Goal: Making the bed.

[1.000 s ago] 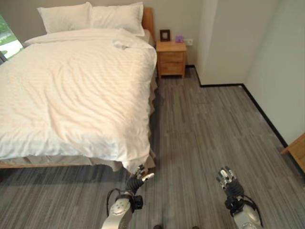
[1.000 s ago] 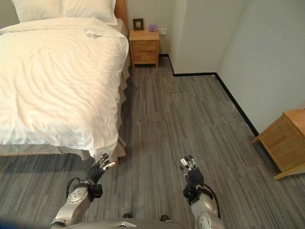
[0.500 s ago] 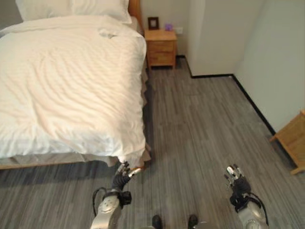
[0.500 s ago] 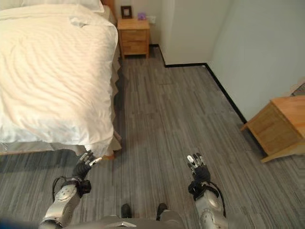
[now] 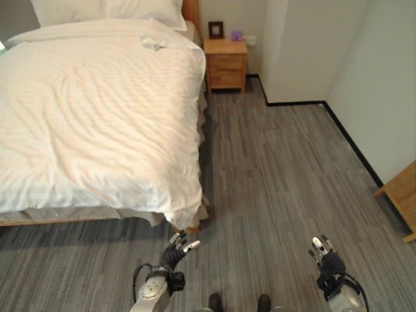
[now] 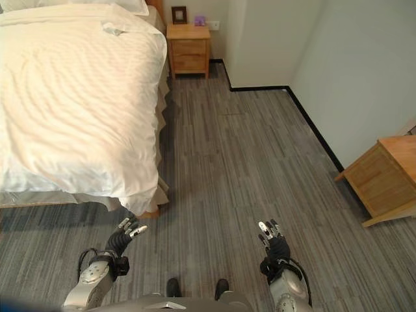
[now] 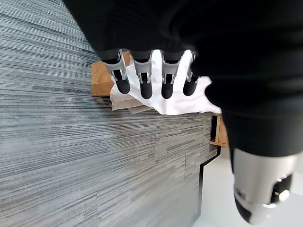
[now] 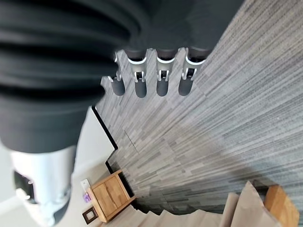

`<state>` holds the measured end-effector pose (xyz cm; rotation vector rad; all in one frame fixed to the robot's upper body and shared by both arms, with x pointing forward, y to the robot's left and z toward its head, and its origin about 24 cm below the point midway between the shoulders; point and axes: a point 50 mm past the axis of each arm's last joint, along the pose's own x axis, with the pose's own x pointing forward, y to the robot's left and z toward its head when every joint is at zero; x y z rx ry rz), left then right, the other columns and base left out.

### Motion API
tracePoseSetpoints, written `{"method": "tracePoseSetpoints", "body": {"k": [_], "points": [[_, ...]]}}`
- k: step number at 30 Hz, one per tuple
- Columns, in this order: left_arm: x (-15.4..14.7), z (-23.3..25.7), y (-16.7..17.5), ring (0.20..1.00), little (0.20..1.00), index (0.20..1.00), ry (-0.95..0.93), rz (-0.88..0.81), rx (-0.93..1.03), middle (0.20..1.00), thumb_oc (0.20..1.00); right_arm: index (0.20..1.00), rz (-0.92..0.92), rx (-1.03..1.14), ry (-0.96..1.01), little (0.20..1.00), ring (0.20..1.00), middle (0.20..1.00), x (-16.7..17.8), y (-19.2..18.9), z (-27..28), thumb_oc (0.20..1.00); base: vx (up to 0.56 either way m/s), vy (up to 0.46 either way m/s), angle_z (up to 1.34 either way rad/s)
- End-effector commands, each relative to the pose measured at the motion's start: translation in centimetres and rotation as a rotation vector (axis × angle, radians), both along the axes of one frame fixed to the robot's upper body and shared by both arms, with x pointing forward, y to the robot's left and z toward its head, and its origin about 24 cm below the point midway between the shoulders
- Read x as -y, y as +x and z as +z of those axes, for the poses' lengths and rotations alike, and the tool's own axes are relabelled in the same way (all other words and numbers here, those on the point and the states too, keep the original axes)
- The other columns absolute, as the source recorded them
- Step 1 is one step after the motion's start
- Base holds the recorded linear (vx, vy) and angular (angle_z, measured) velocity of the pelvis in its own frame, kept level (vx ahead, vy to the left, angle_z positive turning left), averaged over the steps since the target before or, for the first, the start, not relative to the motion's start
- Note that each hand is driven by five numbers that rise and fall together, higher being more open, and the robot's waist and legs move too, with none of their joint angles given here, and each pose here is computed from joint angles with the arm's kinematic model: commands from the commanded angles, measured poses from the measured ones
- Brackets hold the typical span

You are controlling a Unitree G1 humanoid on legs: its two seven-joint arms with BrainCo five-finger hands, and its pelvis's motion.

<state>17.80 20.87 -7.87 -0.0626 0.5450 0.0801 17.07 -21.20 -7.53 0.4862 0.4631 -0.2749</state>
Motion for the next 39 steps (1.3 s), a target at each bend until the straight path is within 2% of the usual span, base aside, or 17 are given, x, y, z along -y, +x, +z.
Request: {"method": "tracePoseSetpoints", "body": {"k": [1, 9, 13, 18, 24, 33, 39], "points": [[-2.0, 2.7, 2.3, 1.000, 1.000, 1.000, 0.046, 0.050, 0.141, 1.000, 1.000, 1.000, -0.031, 0.209, 0.117, 1.000, 1.000, 1.000, -0.5, 3.5, 3.2, 1.000, 0.06, 0.108, -0.25], [-3.2, 3.1, 2.5, 1.000, 1.000, 1.000, 0.094, 0.041, 0.133, 1.000, 1.000, 1.000, -0.283, 0.212, 0.295, 1.000, 1.000, 1.000, 0.7, 2.4, 2.5, 1.000, 0.33, -0.021, -0.04], [-3.0, 3.6, 3.4, 1.000, 1.000, 1.000, 0.121, 0.019, 0.157, 1.000, 1.000, 1.000, -0.294, 0.209, 0.316, 1.000, 1.000, 1.000, 0.7, 1.5, 2.4, 1.000, 0.56, -0.261, 0.44], [0.0, 4.8, 5.2, 1.000, 1.000, 1.000, 0.041, -0.077, 0.222, 1.000, 1.000, 1.000, -0.250, 0.203, 0.289, 1.000, 1.000, 1.000, 0.9, 2.0, 2.6, 1.000, 0.82, -0.696, 0.62], [1.9, 4.2, 4.7, 1.000, 1.000, 1.000, 0.002, -0.152, 0.213, 1.000, 1.000, 1.000, -0.140, 0.226, 0.237, 1.000, 1.000, 1.000, 0.0, 3.5, 3.4, 1.000, 0.78, -0.044, -0.80], [1.5, 4.6, 3.7, 1.000, 1.000, 1.000, 0.027, -0.184, 0.223, 1.000, 1.000, 1.000, -0.014, 0.202, 0.252, 1.000, 1.000, 1.000, -2.5, 3.0, 2.8, 1.000, 0.64, 0.099, -0.14], [1.2, 6.0, 5.2, 1.000, 1.000, 1.000, 0.034, -0.180, 0.287, 1.000, 1.000, 1.000, 0.074, 0.246, 0.282, 1.000, 1.000, 1.000, -4.3, 4.1, 3.7, 1.000, 0.61, 0.102, 0.47]]}}
